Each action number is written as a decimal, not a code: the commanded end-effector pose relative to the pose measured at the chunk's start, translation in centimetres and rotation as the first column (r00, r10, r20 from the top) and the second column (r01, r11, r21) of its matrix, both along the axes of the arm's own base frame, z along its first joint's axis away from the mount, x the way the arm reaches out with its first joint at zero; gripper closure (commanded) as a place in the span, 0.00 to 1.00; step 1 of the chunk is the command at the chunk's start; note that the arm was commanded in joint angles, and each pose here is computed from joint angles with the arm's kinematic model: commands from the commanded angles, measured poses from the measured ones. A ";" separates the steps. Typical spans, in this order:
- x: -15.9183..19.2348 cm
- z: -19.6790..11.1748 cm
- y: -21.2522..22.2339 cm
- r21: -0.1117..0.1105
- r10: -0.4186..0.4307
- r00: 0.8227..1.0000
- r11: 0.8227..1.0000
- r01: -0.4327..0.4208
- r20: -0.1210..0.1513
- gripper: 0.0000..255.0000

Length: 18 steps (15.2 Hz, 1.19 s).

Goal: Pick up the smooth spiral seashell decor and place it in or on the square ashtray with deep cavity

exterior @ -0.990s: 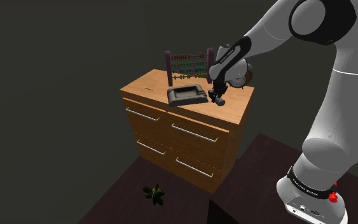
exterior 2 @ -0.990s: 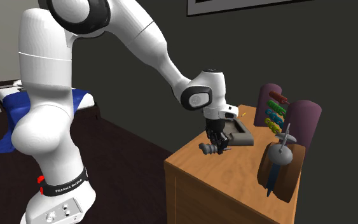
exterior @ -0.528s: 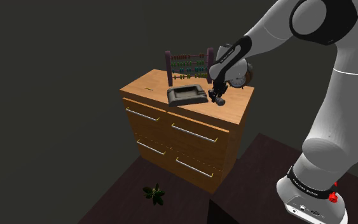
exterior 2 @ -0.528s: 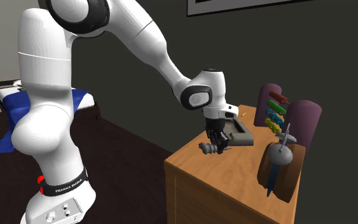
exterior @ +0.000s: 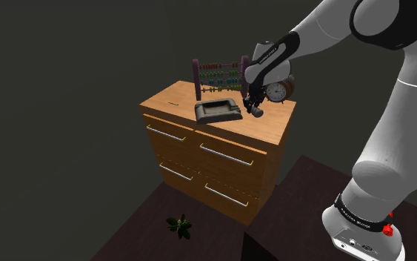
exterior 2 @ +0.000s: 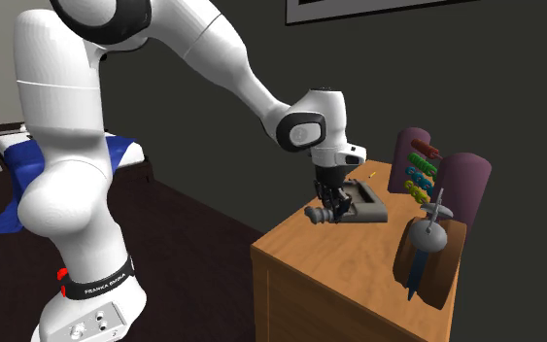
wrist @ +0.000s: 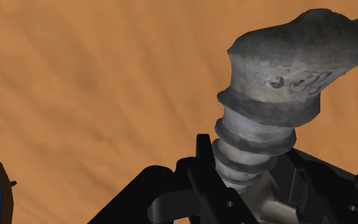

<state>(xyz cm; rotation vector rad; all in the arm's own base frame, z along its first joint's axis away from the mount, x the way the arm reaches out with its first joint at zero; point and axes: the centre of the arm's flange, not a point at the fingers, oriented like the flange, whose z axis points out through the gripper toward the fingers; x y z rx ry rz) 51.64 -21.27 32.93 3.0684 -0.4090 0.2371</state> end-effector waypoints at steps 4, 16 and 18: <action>0.0 2.7 -0.1 0.000 0.000 1.000 1.000 0.000 0.000 1.00; 2.5 7.6 0.9 0.000 0.000 1.000 1.000 0.000 0.000 1.00; 4.9 7.5 1.9 0.000 0.000 1.000 1.000 0.000 0.000 1.00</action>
